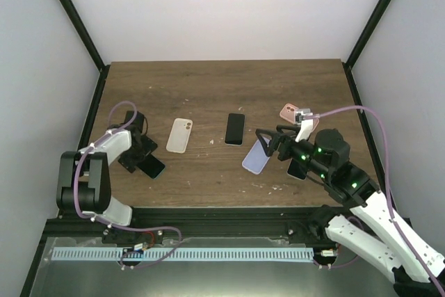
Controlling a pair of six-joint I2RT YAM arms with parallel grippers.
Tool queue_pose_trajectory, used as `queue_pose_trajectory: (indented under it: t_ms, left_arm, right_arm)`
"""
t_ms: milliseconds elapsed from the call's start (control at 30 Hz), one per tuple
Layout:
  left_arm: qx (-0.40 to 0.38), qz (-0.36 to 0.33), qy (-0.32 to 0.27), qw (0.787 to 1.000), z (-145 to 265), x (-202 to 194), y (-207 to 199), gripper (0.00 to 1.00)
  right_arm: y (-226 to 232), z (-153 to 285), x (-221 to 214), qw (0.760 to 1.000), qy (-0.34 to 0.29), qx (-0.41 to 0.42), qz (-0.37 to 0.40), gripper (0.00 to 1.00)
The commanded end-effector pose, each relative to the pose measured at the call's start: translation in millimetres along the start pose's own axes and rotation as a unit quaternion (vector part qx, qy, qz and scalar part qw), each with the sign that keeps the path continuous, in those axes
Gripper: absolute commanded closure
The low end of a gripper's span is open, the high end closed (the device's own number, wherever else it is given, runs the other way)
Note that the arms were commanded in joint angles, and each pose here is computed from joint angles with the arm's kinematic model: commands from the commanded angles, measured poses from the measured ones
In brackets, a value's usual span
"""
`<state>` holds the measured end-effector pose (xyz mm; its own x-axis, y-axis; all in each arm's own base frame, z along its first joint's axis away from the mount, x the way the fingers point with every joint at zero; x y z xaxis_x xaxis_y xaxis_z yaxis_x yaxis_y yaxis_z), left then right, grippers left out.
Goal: Put the phone into the phone case
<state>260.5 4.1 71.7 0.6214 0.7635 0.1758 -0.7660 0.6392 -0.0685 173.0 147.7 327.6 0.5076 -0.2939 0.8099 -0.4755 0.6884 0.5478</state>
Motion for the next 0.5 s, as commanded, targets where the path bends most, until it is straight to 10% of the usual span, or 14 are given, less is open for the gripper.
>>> queue_pose_trajectory:
  t_ms: [0, 467]
  left_arm:
    - [0.006, -0.004, 0.002, 1.000, -2, -3, -8, 0.08]
    - [-0.004, -0.037, 0.027, 0.999, -5, -30, -23, 0.20]
  right_arm:
    - [1, -6, -7, 1.000, 0.016, 0.010, -0.013, 0.00]
    - [2, -24, -24, 0.997, 0.058, 0.037, -0.042, 0.00]
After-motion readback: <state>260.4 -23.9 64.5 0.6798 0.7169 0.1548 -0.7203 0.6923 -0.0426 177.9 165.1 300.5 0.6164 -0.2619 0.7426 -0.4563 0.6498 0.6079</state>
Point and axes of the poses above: each gripper's point midway between its finger pads, its own z axis back along the fingers, its own y axis along the line the jaws close on, x = y × z, the point moved 5 cm from there along z, back along the fingers, and after that the axes turned 1 degree about -z, right-handed, at the moved point
